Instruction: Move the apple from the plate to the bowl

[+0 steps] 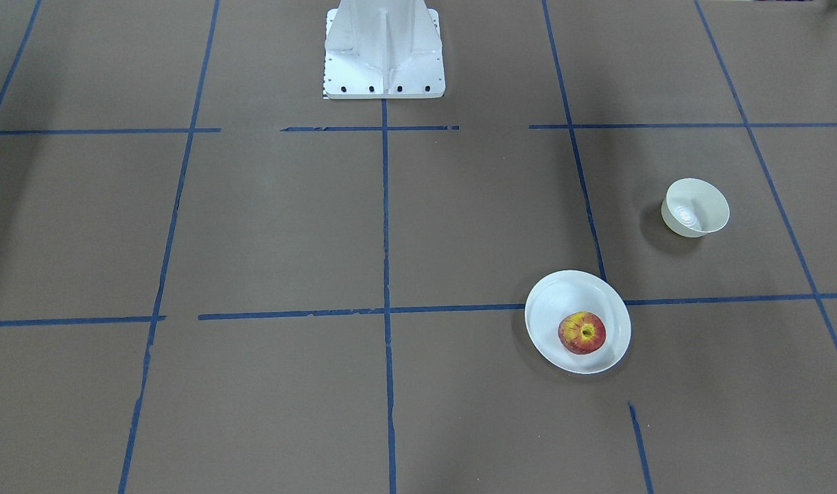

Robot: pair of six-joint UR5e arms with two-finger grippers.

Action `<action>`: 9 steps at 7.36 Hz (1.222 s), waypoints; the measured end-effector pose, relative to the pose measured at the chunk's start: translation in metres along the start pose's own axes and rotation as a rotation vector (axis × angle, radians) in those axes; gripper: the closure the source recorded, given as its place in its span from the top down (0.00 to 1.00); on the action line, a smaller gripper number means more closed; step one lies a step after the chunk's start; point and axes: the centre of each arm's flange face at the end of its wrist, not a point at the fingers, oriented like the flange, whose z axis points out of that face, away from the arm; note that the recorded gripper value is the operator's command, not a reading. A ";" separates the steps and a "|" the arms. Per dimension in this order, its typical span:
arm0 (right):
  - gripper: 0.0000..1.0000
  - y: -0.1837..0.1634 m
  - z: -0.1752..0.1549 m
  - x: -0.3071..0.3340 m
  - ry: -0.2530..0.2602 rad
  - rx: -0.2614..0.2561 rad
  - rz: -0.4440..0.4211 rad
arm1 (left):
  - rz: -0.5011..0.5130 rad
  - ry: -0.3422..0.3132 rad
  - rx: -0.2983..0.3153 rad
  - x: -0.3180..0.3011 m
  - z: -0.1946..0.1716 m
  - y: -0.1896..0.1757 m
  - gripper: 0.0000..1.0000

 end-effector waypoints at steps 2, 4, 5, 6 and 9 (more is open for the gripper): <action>1.00 0.000 0.000 0.000 0.000 0.000 0.000 | -0.002 0.000 -0.002 -0.001 0.001 0.001 1.00; 1.00 0.000 0.000 0.000 0.000 0.000 0.001 | 0.006 0.004 0.006 0.002 -0.002 0.000 1.00; 1.00 0.000 0.000 0.000 0.000 0.000 0.001 | 0.024 0.002 0.021 0.007 -0.006 -0.004 1.00; 1.00 0.000 0.000 0.000 0.000 0.000 0.001 | 0.058 -0.003 0.055 0.014 -0.012 -0.011 1.00; 1.00 0.000 0.000 0.000 0.000 0.000 0.000 | 0.184 -0.002 0.152 0.073 -0.024 -0.079 1.00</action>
